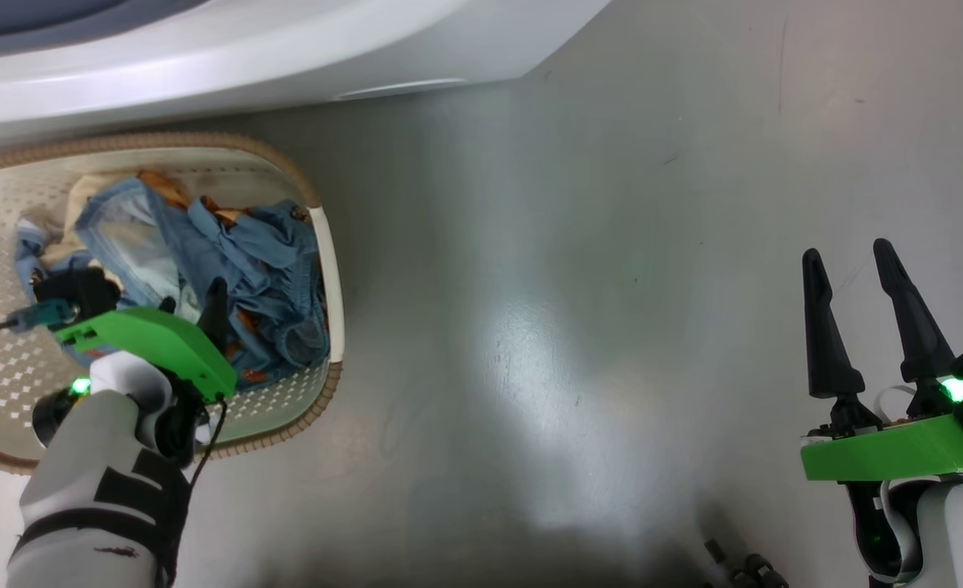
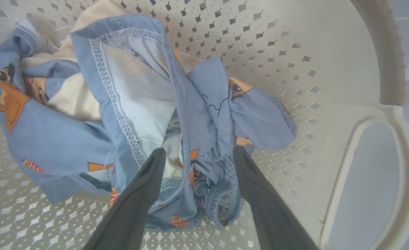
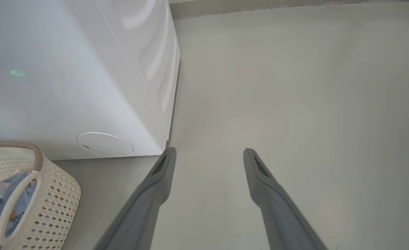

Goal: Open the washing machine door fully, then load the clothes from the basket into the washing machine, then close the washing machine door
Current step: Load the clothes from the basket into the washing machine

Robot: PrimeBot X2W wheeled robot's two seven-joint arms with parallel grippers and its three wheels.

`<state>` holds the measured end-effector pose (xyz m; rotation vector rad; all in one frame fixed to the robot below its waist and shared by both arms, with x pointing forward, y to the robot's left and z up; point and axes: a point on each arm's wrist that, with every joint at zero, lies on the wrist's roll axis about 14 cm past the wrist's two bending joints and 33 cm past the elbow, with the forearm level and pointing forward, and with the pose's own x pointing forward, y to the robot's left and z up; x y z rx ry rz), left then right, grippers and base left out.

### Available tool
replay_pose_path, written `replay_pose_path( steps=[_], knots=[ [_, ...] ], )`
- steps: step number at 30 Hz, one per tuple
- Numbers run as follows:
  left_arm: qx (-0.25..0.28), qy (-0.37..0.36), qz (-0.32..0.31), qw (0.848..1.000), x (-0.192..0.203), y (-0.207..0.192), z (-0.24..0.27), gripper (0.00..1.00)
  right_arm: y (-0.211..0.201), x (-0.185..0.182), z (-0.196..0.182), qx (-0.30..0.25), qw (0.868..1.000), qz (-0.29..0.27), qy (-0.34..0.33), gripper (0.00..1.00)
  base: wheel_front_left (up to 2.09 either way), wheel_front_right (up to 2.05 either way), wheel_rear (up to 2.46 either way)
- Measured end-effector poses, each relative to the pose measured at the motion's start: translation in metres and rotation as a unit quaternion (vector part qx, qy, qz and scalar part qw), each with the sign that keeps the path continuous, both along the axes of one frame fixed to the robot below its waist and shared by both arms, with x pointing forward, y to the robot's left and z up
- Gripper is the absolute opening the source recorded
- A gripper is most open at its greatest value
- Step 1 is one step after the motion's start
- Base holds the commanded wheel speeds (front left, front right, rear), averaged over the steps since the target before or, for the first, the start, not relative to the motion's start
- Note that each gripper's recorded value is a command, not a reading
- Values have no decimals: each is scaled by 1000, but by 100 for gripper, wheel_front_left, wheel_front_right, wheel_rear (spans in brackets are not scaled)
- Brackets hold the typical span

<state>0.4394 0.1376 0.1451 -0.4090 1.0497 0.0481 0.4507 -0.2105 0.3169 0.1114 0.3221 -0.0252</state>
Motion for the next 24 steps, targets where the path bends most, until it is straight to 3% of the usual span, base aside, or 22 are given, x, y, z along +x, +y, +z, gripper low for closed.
replay_pose_path(
  steps=[24],
  knots=[
    [30, 24, -16, 999, 4, 7, -26, 100, -6, -3, -16, -9, 1000, -3, 18, 100, 0, 0, 0]
  ],
)
